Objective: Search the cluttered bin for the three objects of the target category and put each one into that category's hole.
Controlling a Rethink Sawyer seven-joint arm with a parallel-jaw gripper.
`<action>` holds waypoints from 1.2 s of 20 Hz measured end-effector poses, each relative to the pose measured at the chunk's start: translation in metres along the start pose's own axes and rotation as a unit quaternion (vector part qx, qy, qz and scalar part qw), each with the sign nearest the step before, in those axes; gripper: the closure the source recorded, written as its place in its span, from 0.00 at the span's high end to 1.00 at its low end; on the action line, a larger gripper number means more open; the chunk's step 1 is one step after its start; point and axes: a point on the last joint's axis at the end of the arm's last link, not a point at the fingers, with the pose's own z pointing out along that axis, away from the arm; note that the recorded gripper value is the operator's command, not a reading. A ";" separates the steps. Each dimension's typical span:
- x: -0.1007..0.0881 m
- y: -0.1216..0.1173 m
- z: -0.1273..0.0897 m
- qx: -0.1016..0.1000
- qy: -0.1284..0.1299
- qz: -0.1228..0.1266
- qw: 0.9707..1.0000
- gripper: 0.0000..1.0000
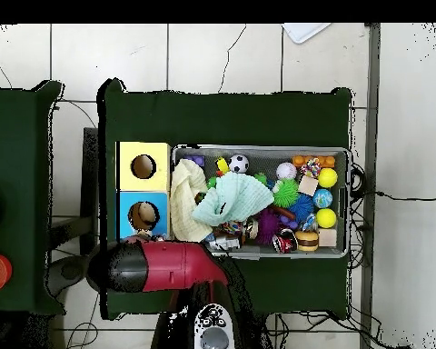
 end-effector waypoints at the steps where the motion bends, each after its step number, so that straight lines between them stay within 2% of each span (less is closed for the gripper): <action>1: 0.000 0.000 0.000 0.001 0.000 0.000 1.000 0.00; 10: 0.007 0.002 -0.001 0.003 0.004 -0.001 1.000 0.00; 18: 0.022 0.006 0.001 0.000 0.016 0.001 1.000 0.00; 22: 0.036 0.012 0.006 -0.004 0.030 -0.001 1.000 0.00; 23: 0.047 0.017 0.011 -0.006 0.042 -0.003 0.999 0.00; 24: 0.051 0.019 0.013 -0.007 0.047 -0.004 0.999 0.00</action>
